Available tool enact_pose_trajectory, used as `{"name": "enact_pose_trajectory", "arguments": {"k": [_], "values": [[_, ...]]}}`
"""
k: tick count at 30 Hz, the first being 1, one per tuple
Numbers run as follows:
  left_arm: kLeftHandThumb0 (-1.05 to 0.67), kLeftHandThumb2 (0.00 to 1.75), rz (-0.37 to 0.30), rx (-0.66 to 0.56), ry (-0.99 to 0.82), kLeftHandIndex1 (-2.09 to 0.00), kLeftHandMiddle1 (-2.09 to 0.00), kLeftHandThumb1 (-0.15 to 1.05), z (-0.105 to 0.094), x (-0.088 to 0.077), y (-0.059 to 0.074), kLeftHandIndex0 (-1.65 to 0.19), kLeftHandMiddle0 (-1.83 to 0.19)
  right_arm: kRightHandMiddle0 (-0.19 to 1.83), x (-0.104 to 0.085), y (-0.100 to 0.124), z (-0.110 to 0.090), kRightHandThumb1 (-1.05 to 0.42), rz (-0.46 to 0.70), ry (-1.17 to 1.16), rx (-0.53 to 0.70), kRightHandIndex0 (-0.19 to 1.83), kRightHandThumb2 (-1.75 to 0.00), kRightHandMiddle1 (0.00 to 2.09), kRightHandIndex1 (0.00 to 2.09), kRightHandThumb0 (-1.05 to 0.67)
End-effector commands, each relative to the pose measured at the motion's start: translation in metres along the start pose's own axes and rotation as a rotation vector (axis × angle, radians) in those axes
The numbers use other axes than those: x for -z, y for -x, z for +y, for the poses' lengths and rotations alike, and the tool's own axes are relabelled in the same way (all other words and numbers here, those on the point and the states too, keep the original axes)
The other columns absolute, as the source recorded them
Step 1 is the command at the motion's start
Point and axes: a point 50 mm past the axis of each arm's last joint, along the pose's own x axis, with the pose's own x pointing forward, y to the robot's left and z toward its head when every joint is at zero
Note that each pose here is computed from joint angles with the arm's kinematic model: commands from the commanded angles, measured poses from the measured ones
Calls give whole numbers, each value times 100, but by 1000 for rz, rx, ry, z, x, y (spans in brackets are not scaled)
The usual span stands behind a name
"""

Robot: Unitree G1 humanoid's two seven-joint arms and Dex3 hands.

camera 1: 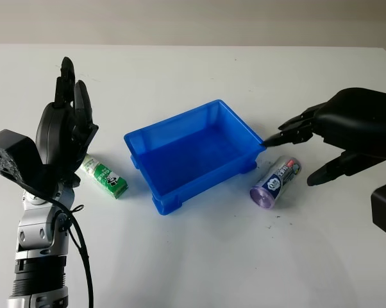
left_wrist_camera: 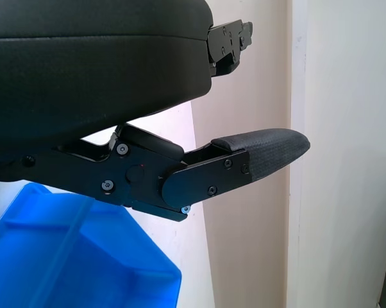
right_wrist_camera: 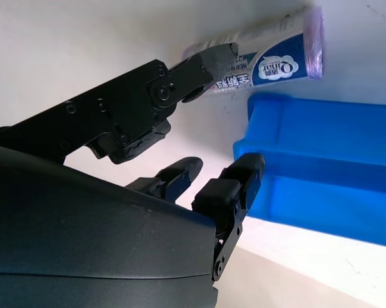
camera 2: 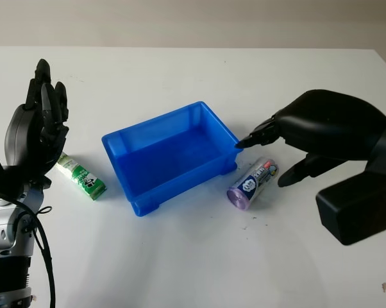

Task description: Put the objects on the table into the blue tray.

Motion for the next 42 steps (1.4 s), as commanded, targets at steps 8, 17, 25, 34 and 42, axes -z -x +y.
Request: {"name": "enact_pose_trajectory", "arguments": {"k": [8, 17, 25, 34, 42], "values": [[-73, 68, -27, -3, -6, 0, 0, 105, 2, -7, -3, 19, 19, 71, 1, 2, 7, -80, -28, 0, 10, 66, -6, 12, 12, -44], [-73, 68, -27, -6, 0, 0, 0, 105, 2, -8, -2, 19, 19, 69, -1, -1, 19, -82, -54, 14, -24, 65, -6, 13, 11, -47], [-73, 68, -29, -7, -6, 0, 0, 105, 1, -7, -2, 19, 19, 66, -1, -12, 42, -80, -104, -24, -61, 68, -5, 11, 12, -47], [-74, 67, -25, -24, -11, 0, 0, 105, 2, -7, 1, 19, 19, 66, -2, -28, 69, -80, -147, -27, -129, 66, -5, 10, 11, -48], [-75, 66, -16, -25, -17, 0, 0, 105, 3, -6, 3, 19, 19, 66, -2, -30, 82, -82, -168, -22, -123, 68, -6, 21, 20, -35]]}}
